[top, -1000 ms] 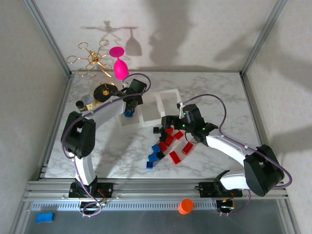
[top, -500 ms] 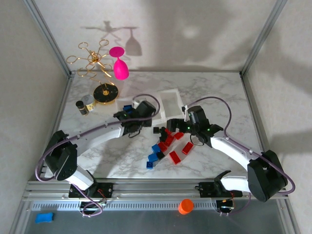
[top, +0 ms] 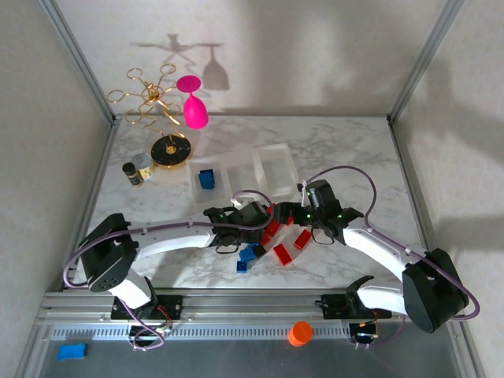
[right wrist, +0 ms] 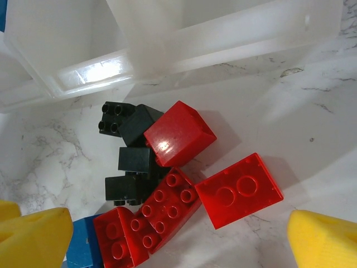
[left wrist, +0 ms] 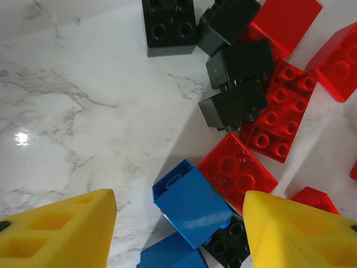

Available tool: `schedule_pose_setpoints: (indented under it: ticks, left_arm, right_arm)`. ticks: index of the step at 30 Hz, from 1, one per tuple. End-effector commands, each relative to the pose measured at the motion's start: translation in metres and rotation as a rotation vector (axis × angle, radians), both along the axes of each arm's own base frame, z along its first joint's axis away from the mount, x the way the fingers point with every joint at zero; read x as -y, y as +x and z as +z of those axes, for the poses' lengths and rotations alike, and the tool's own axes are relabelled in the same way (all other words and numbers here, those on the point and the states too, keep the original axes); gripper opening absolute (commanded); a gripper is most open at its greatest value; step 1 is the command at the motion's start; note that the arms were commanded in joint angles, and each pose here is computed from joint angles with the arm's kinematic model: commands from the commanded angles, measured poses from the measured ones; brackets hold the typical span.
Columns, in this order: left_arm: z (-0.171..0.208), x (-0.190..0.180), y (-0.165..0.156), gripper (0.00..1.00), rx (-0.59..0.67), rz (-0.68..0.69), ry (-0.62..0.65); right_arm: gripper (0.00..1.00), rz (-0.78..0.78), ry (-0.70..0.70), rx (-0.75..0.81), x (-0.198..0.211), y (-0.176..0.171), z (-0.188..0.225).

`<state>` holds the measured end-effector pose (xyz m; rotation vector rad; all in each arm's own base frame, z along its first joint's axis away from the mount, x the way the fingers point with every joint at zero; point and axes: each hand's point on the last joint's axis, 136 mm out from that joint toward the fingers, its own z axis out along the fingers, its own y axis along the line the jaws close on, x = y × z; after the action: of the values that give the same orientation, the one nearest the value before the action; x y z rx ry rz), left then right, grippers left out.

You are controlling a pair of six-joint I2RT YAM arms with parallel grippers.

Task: Sort the legos into containers by color
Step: Pick up the lego from the middle-left of the table.

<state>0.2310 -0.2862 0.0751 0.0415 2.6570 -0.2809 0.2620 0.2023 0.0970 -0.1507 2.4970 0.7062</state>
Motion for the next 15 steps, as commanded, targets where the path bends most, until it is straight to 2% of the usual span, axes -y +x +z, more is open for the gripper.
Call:
schedule_pose_setpoints:
  ticks: [1,9,15]
  left_arm:
    - [-0.015,0.007,-0.006,0.63,-0.036,0.029,-0.017]
    - [-0.030,0.011,0.001,0.65,-0.027,0.062,0.010]
    - [-0.038,0.000,-0.001,0.61,-0.030,0.072,0.066]
  right_arm:
    - [0.99,-0.016,0.009,-0.010,0.006,-0.004,-0.004]
    - [0.99,-0.024,0.004,-0.012,0.009,-0.002,-0.011]
    - [0.99,-0.026,0.000,-0.007,0.012,-0.001,-0.012]
